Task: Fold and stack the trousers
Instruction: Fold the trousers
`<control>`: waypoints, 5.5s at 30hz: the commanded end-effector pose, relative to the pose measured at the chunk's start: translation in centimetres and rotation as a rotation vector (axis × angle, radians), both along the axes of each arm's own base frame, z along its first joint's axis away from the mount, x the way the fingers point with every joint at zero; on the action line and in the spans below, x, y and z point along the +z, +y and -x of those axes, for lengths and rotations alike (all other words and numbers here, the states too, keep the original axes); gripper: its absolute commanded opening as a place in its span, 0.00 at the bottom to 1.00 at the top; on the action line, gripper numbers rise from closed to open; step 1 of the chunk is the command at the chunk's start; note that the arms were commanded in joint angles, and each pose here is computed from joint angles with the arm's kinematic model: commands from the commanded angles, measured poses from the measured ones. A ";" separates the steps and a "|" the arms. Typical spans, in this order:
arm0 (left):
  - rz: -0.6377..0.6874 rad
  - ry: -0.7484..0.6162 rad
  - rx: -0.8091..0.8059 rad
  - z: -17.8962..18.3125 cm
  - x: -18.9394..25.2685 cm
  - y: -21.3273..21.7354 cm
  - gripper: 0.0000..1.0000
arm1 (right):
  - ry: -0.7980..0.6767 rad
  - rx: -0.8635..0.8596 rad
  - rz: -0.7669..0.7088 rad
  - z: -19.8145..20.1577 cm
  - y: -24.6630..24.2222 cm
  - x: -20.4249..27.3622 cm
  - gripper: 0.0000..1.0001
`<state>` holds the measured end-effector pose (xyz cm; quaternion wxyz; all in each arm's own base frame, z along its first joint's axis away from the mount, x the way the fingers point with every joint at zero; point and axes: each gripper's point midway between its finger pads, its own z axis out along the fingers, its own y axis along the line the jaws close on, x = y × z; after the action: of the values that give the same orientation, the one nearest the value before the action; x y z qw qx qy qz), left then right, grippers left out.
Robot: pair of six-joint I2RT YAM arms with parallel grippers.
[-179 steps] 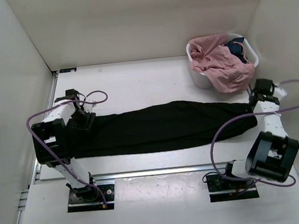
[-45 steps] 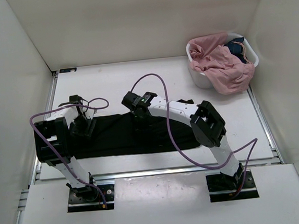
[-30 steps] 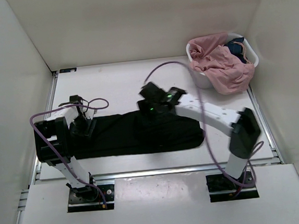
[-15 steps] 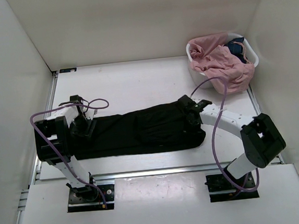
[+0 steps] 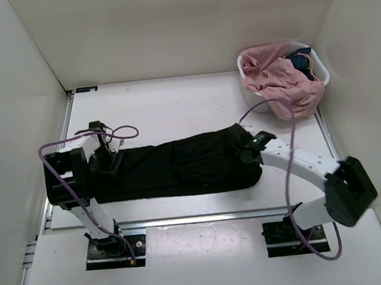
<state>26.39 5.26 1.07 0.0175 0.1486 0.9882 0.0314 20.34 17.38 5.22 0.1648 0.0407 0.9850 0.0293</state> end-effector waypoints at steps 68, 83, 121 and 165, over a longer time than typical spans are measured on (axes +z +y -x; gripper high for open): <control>0.666 0.112 -0.179 -2.0 1.9 -17.6 0.69 | -0.174 0.406 0.337 -3.3 12.9 12.3 0.00; 0.561 0.137 -0.221 -2.2 0.5 -17.7 0.65 | -0.099 0.756 0.409 3.8 13.6 9.2 0.00; 0.094 -0.023 -1.038 7.3 0.4 -30.6 0.69 | -0.050 -0.062 -0.286 -11.5 -4.7 -2.1 0.74; -0.217 -1.133 0.044 -12.4 34.0 -4.2 1.00 | -0.284 -0.329 -0.130 -5.1 -10.5 18.5 0.99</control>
<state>40.40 -5.21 34.52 0.5236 0.2266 0.8010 0.1816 28.30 10.34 25.05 0.3537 0.2271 0.8945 0.1523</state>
